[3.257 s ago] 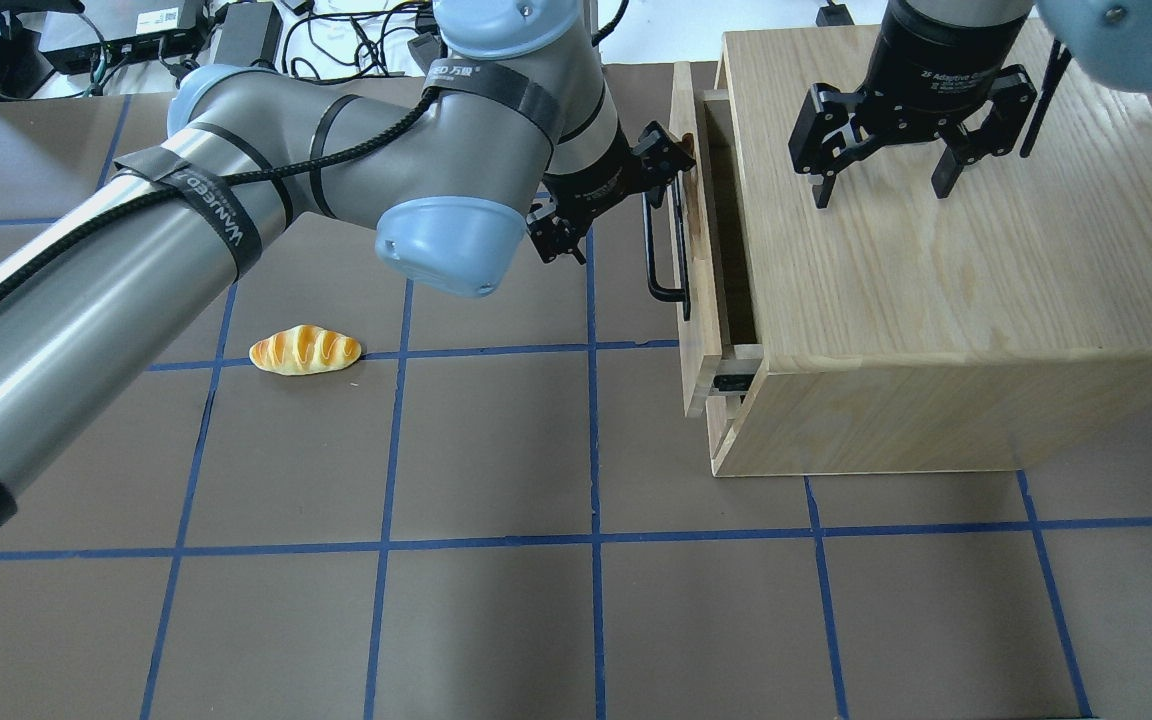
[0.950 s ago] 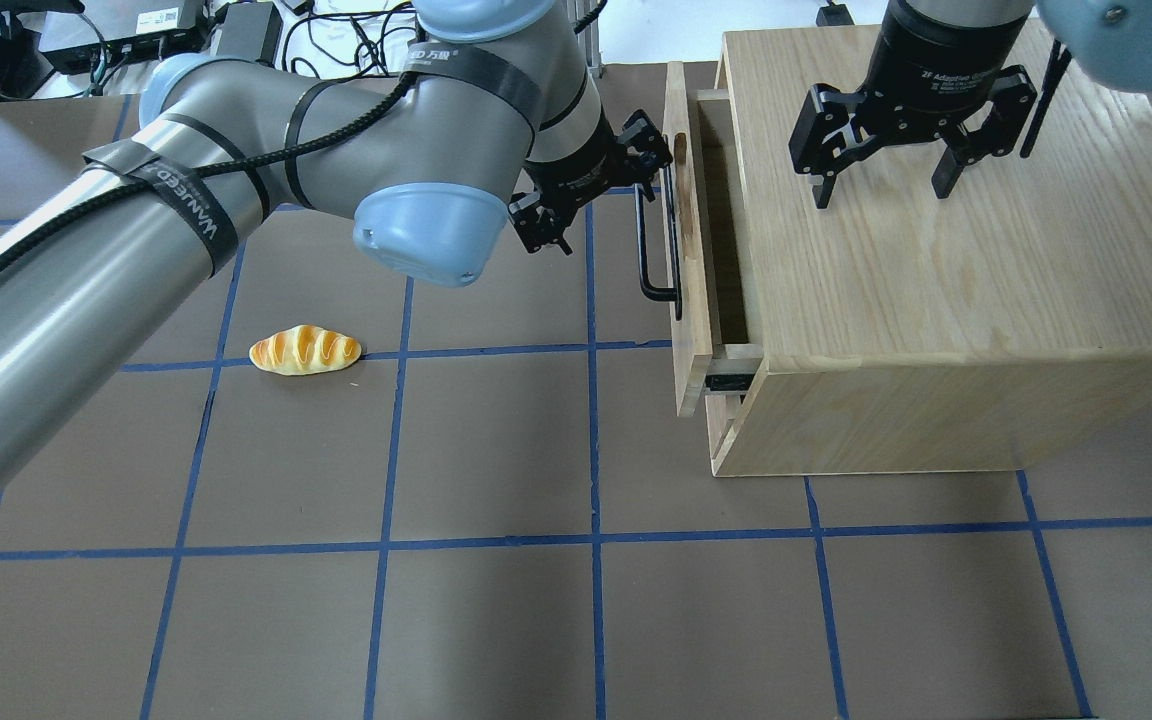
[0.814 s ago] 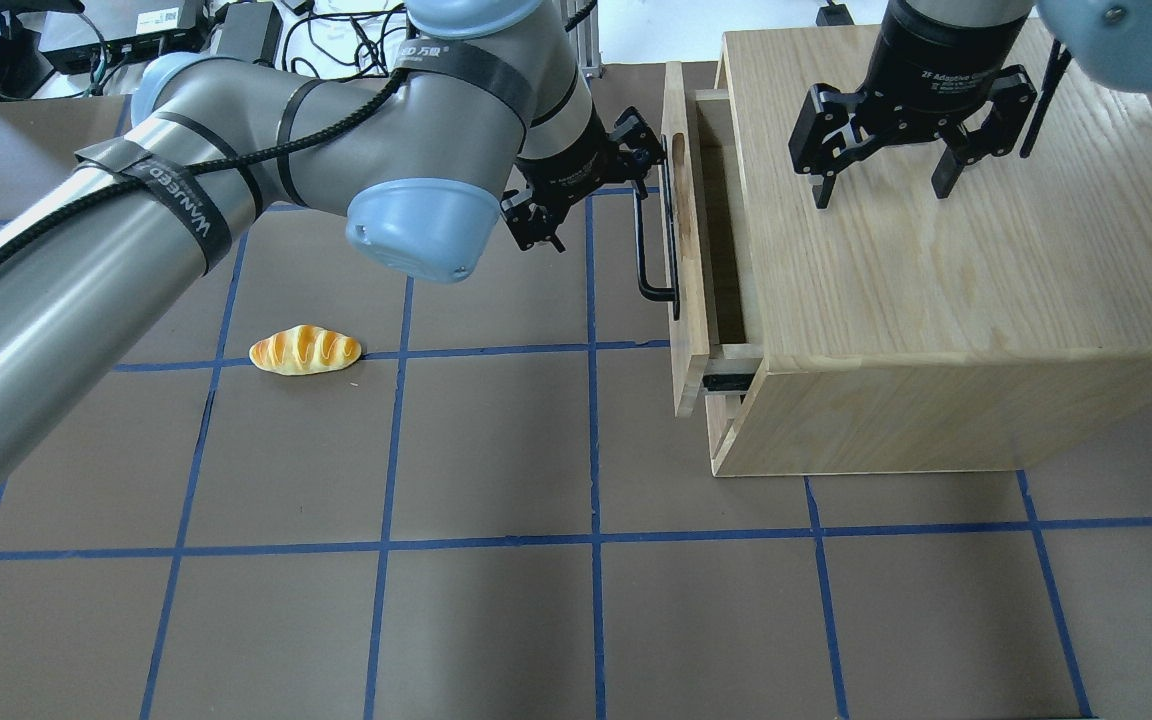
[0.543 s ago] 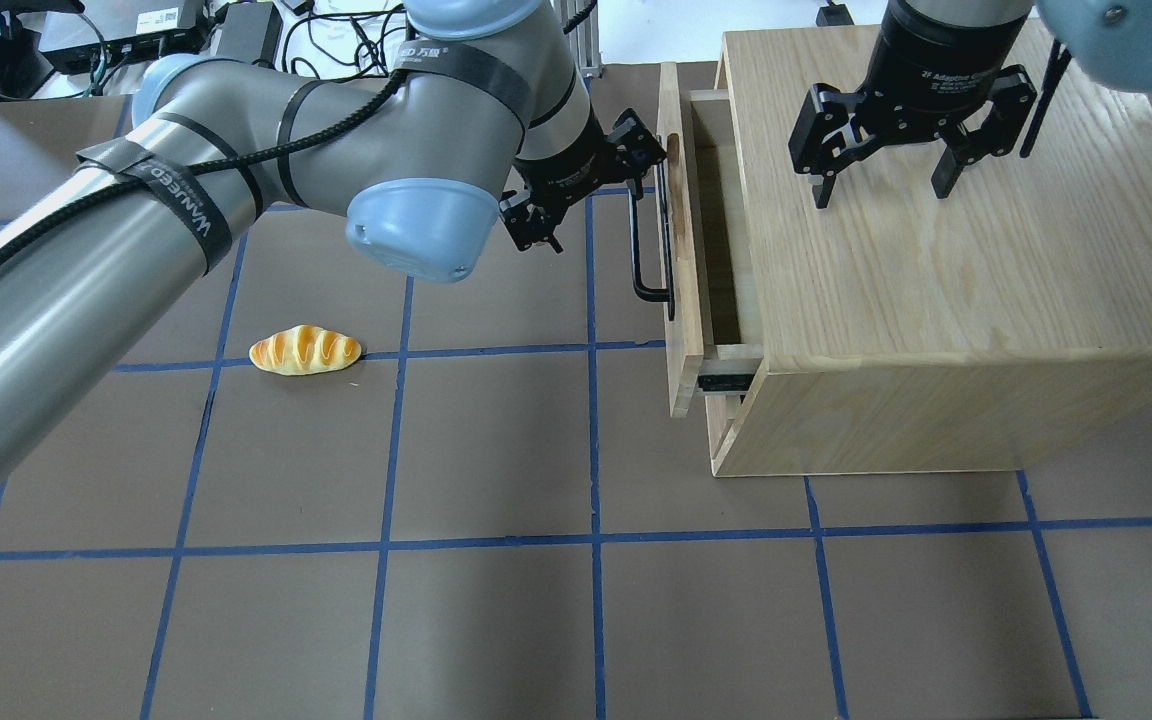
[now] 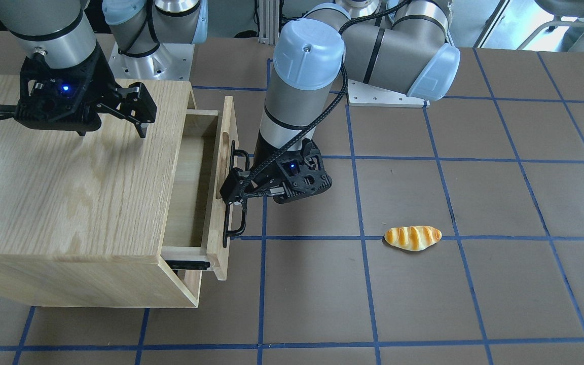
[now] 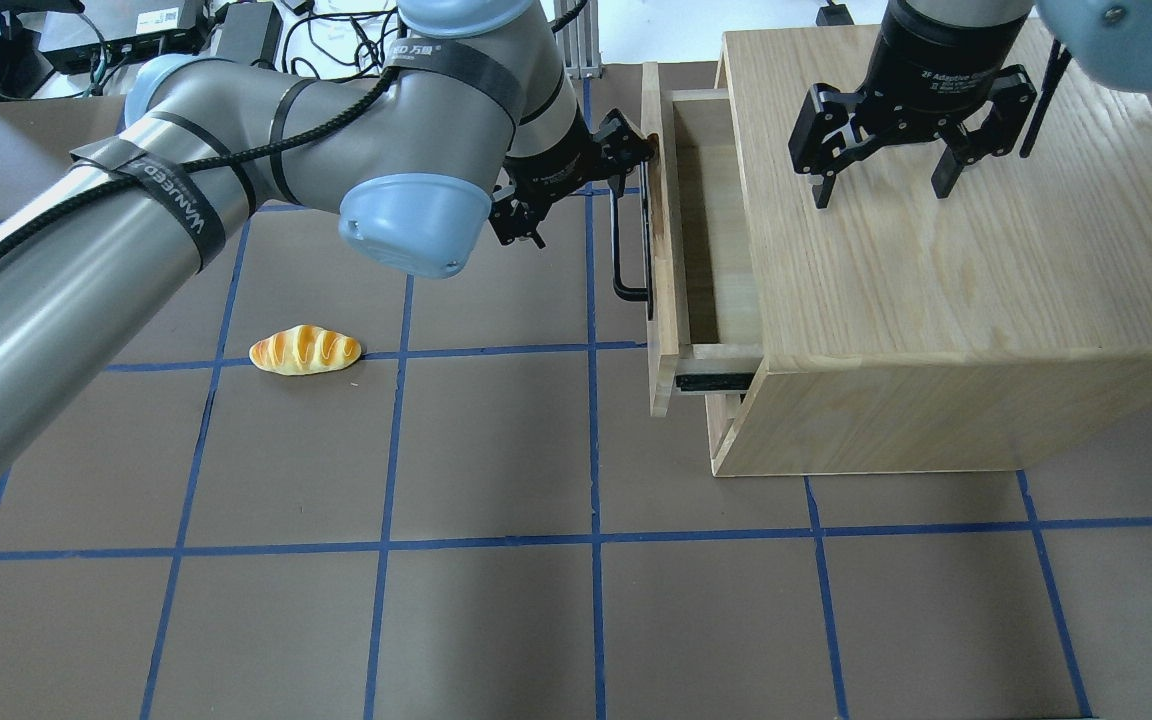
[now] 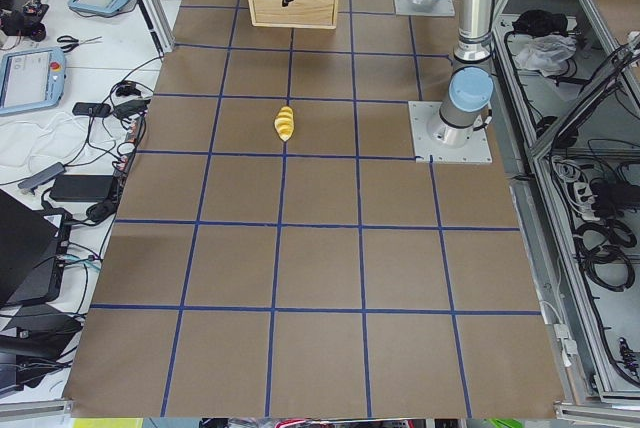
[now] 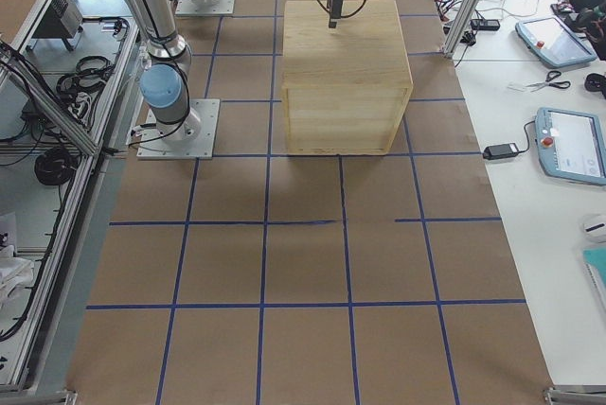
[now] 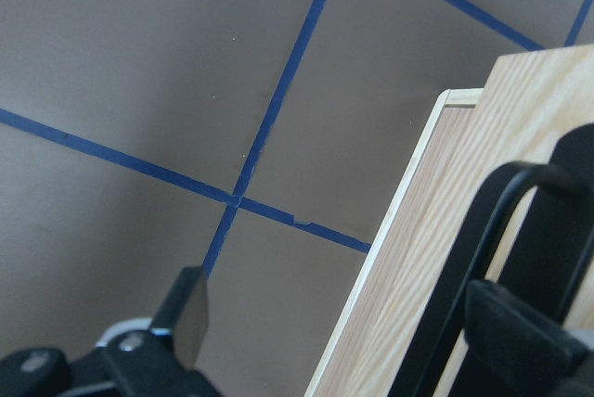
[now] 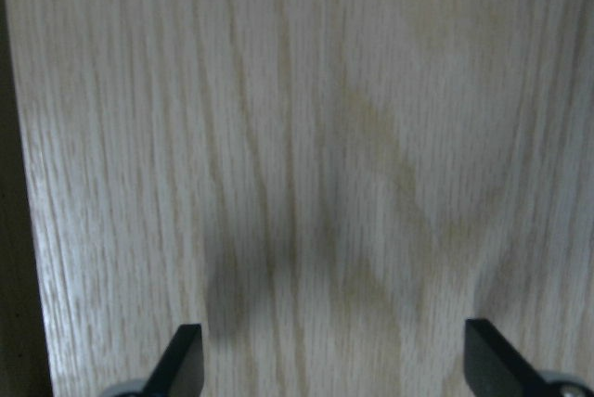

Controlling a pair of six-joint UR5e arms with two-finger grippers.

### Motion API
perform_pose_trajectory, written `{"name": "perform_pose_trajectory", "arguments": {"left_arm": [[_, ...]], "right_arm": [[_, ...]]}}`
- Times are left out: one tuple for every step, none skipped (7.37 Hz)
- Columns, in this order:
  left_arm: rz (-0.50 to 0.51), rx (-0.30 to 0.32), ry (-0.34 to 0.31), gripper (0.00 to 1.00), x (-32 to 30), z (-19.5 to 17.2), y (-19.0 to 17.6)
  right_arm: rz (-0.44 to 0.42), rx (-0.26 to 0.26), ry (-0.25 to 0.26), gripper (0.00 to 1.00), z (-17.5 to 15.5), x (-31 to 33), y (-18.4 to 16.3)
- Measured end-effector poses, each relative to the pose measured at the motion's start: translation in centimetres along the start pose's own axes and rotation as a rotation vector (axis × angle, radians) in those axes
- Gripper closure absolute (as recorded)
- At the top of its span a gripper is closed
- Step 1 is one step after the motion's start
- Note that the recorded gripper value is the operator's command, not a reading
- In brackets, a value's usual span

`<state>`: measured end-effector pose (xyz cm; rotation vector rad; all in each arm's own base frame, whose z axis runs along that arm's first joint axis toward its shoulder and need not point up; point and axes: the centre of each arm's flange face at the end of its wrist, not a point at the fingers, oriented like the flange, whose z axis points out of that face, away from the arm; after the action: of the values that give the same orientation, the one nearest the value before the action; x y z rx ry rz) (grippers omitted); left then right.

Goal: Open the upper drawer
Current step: 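Keep pulling the drawer outward with the left gripper, then pull the drawer farther open with the left gripper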

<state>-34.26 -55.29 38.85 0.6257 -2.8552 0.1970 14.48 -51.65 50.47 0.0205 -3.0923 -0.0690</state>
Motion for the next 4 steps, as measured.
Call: {"name": "perform_pose_trajectory", "arguments": {"left_arm": [[0.008,0.002,-0.001,0.0,-0.1,0.0,-0.2],[0.01,0.005,-0.003,0.0,-0.6,-0.1,-0.7],[0.006,0.008,-0.005,0.0,-1.3,-0.4,-1.6],[0.002,0.01,-0.007,0.0,-1.8,-0.6,-2.3]], "right_arm": [[-0.001,0.0,0.0,0.0,0.0,0.0,0.0],[-0.001,0.0,0.0,0.0,0.0,0.0,0.0],[-0.001,0.0,0.0,0.0,0.0,0.0,0.0],[0.0,0.0,0.0,0.0,0.0,0.0,0.0]]}}
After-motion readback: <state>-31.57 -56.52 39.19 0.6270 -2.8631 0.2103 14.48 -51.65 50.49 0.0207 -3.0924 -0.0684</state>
